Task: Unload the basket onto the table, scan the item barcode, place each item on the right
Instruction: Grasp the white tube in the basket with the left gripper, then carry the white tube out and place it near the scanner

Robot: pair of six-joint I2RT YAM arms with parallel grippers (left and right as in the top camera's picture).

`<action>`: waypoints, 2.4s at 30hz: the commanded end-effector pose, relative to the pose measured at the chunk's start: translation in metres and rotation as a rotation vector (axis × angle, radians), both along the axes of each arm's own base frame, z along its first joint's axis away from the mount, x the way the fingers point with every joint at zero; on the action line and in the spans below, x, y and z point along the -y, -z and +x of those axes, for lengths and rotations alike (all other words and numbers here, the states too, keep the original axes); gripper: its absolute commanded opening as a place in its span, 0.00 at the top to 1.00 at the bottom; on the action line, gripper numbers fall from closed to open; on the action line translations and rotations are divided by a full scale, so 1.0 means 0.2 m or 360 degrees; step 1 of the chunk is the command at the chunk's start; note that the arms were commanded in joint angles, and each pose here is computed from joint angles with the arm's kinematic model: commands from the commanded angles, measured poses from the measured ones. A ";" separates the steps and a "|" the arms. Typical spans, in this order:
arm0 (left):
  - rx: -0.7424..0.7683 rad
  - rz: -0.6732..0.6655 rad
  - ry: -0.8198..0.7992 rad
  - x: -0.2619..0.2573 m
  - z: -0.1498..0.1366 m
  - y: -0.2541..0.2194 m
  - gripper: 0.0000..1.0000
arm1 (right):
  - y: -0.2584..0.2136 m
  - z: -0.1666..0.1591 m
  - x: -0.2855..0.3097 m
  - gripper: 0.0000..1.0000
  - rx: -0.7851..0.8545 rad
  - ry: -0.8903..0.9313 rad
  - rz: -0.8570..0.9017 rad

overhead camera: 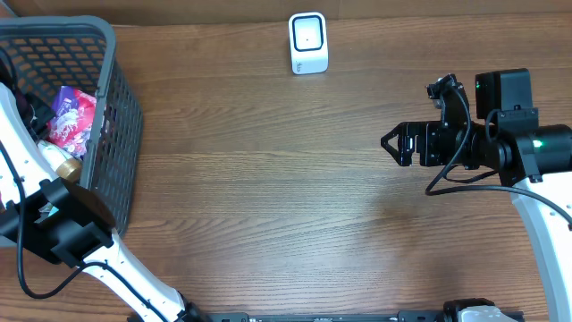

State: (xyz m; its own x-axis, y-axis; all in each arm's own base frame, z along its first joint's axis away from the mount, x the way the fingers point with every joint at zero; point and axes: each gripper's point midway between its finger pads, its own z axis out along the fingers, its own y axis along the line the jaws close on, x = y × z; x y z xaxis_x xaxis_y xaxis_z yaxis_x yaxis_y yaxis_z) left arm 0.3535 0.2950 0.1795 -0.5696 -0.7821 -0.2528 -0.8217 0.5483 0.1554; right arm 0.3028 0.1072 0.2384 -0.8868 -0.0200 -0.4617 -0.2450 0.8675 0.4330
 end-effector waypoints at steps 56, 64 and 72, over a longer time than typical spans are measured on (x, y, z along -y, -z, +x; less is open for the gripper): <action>0.0497 0.0307 0.0218 0.35 0.03 -0.81 0.96 | -0.05 0.03 -0.01 0.00 0.0067 -0.0008 0.0015; 0.0739 0.0450 0.0414 0.68 -0.06 -1.15 0.96 | -0.06 0.04 -0.01 0.00 0.0089 -0.0008 0.0018; 0.0863 0.0300 0.0660 1.16 0.02 -1.18 0.96 | -0.06 0.04 -0.01 0.04 0.0090 -0.0003 0.0020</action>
State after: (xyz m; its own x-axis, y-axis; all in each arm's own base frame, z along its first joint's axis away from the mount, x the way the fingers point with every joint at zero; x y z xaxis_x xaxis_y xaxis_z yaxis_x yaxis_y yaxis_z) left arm 0.3517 0.0878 0.4149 -0.5831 -0.4207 -0.6950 -0.5439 0.8376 -0.0508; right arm 0.3081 0.1076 0.2414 -0.8743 -0.0185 -0.4850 -0.2560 0.8666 0.4283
